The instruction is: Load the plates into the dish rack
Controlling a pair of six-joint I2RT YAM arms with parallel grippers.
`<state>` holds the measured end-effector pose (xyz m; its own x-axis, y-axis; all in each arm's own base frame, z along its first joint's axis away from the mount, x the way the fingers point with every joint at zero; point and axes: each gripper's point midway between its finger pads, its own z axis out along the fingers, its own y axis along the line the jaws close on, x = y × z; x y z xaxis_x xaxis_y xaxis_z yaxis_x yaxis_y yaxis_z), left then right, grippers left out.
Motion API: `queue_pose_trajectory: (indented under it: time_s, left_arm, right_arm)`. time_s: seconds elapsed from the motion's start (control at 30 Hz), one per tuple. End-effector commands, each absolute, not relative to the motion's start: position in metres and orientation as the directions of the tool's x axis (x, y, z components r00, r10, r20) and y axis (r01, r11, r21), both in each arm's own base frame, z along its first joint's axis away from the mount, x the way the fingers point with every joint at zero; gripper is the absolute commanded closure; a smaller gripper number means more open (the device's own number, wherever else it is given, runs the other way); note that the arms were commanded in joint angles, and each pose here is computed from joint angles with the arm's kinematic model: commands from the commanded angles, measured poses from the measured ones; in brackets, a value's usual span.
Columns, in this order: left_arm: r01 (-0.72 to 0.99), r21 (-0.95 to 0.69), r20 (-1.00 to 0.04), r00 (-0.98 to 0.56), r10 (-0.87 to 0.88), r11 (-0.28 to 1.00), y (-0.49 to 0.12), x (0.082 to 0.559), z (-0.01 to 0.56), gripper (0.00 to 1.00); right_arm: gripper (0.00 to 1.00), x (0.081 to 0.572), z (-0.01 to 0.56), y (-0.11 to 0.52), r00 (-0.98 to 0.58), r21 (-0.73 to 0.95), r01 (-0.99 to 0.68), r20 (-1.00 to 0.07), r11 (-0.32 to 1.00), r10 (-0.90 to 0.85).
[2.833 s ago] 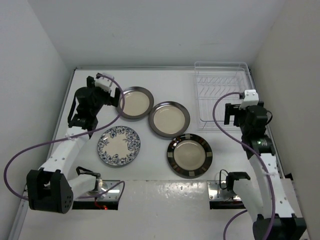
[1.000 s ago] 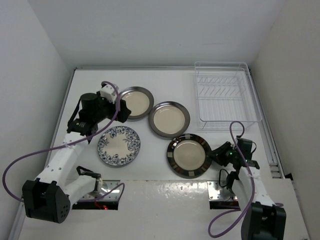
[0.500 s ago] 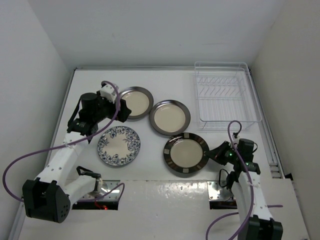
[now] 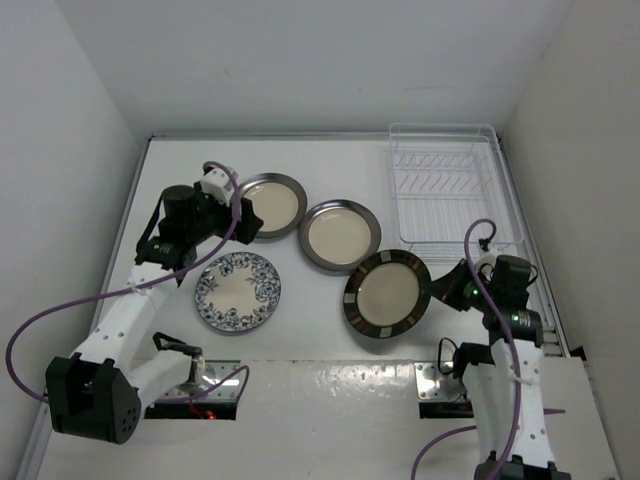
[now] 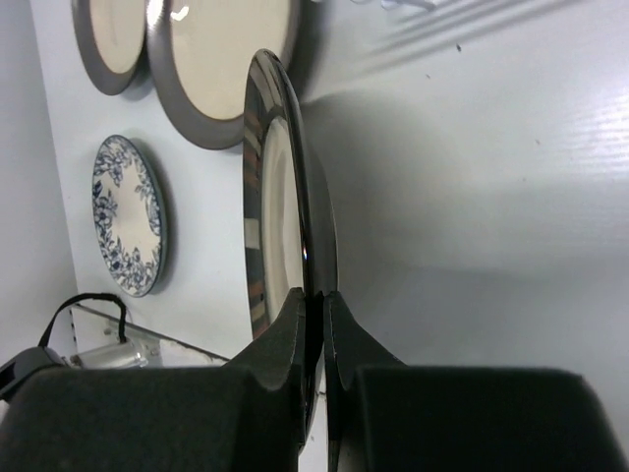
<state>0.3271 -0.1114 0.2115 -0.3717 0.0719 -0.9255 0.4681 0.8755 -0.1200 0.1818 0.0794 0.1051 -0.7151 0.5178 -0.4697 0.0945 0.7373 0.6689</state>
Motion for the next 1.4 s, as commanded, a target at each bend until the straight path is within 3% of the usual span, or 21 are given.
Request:
queue_pose_trajectory:
  time_s: [0.0, 0.13, 0.33, 0.43, 0.5, 0.67, 0.77, 0.83, 0.87, 1.13, 1.37]
  left_arm:
    - [0.477, -0.13, -0.936, -0.349, 0.052, 0.869, -0.115, 0.329, 0.217, 0.0]
    - [0.47, -0.127, -0.936, -0.349, 0.052, 0.874, -0.113, 0.33, 0.217, 0.04]
    - [0.457, -0.157, -0.89, -0.449, 0.075, 0.875, -0.112, 0.323, 0.193, 0.29]
    - [0.464, -0.181, -0.879, -0.471, 0.069, 0.867, -0.115, 0.32, 0.191, 0.29]
    - [0.459, -0.19, -0.878, -0.475, 0.059, 0.868, -0.116, 0.322, 0.193, 0.22]
    - [0.458, -0.193, -0.874, -0.483, 0.06, 0.868, -0.116, 0.323, 0.192, 0.18]
    - [0.44, -0.177, -0.875, -0.479, 0.064, 0.88, -0.11, 0.326, 0.191, 0.17]
    - [0.44, -0.177, -0.875, -0.479, 0.064, 0.88, -0.11, 0.326, 0.191, 0.17]
    - [0.432, -0.177, -0.875, -0.48, 0.059, 0.884, -0.107, 0.327, 0.191, 0.17]
    - [0.39, -0.157, -0.869, -0.49, 0.06, 0.907, -0.091, 0.333, 0.185, 0.17]
    - [0.333, -0.186, -0.831, -0.556, 0.033, 0.924, -0.077, 0.339, 0.161, 0.17]
  right_arm:
    - [1.0, 0.198, 0.175, 0.088, -0.648, 0.685, -0.084, -0.589, 0.724, 0.482]
    - [1.0, 0.2, 0.198, 0.092, -0.645, 0.69, -0.133, -0.605, 0.712, 0.466]
    - [1.0, 0.21, 0.247, 0.096, -0.589, 0.69, -0.222, -0.658, 0.689, 0.469]
    - [1.0, 0.224, 0.276, 0.097, -0.54, 0.686, -0.269, -0.688, 0.676, 0.484]
    - [1.0, 0.241, 0.294, 0.093, -0.492, 0.669, -0.297, -0.718, 0.681, 0.492]
    - [1.0, 0.281, 0.331, 0.082, -0.408, 0.611, -0.341, -0.781, 0.715, 0.473]
    - [1.0, 0.311, 0.383, 0.074, -0.301, 0.531, -0.376, -0.845, 0.759, 0.442]
    - [1.0, 0.343, 0.386, 0.063, -0.281, 0.518, -0.341, -0.852, 0.784, 0.441]
    - [1.0, 0.347, 0.42, 0.058, -0.198, 0.463, -0.364, -0.886, 0.808, 0.419]
    - [1.0, 0.453, 0.443, -0.021, -0.061, 0.405, -0.184, -0.914, 0.896, 0.401]
    - [1.0, 0.48, 0.445, -0.109, 0.001, 0.176, 0.024, -0.984, 0.984, 0.176]
